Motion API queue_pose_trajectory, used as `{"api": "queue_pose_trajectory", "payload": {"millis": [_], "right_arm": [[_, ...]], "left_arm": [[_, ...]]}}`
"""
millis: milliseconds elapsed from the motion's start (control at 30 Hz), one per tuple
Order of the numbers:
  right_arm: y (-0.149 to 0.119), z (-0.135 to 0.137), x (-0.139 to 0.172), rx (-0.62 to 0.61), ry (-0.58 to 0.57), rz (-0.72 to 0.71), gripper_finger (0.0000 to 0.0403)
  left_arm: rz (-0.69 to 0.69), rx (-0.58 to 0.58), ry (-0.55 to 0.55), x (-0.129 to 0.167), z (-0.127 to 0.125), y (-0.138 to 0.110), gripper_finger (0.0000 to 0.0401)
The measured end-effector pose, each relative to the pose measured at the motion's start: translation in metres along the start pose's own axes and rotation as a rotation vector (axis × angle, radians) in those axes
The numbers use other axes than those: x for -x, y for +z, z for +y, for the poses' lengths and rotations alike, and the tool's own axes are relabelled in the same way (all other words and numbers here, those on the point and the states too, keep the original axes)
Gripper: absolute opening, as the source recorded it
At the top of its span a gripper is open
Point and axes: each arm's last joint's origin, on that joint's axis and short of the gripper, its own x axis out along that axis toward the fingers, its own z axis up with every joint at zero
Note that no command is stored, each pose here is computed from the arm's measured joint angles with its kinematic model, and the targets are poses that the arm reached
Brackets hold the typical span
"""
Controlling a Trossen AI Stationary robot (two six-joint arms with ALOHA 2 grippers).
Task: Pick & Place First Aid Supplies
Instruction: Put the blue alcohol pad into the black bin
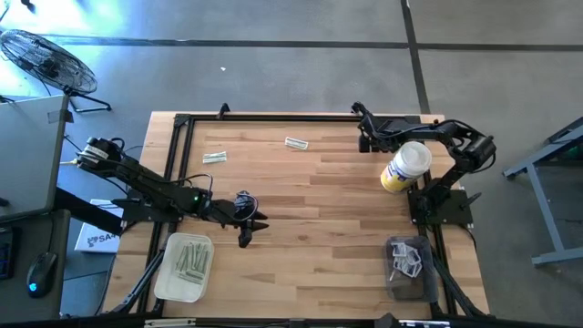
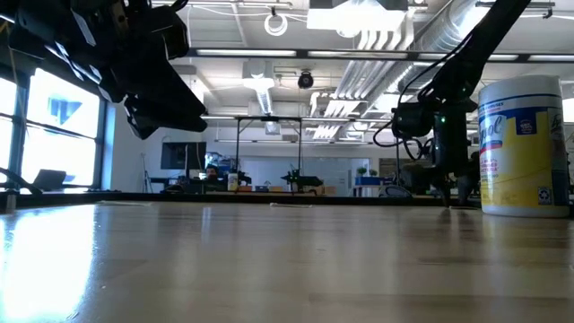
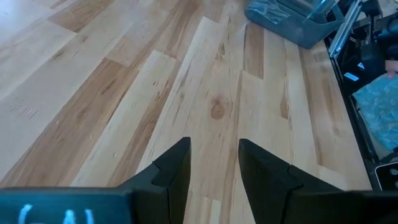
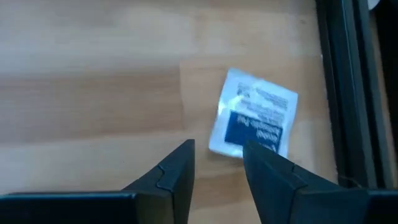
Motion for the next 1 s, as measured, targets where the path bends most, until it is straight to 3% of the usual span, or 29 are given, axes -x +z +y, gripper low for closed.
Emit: {"api": "queue_pose_trajectory", "payload": {"millis": [133,300,433,1000], "right_arm": [[-0.001,-0.001,0.0,0.019,-0.004,0.011,0.0129],[0.001,0.003,0.0,-0.11,0.012,-0.047,0.013],[-0.004,0.005,-0.004,-0.145,-0.001,-0.086,0.013],[-0.009,0.005,-0.003,-0.071,0.013,-0.047,0.0118]], "left_arm": [[0.0,0.004,-0.001,0.0,0.0,0.0,0.0133],[0.001,0.008,-0.001,0.0,0.0,0.0,0.0133],[0.001,0.007,-0.001,0.0,0.0,0.0,0.0133],[0.014,0.006,-0.008,0.0,0.0,-0.001,0.0133]]}}
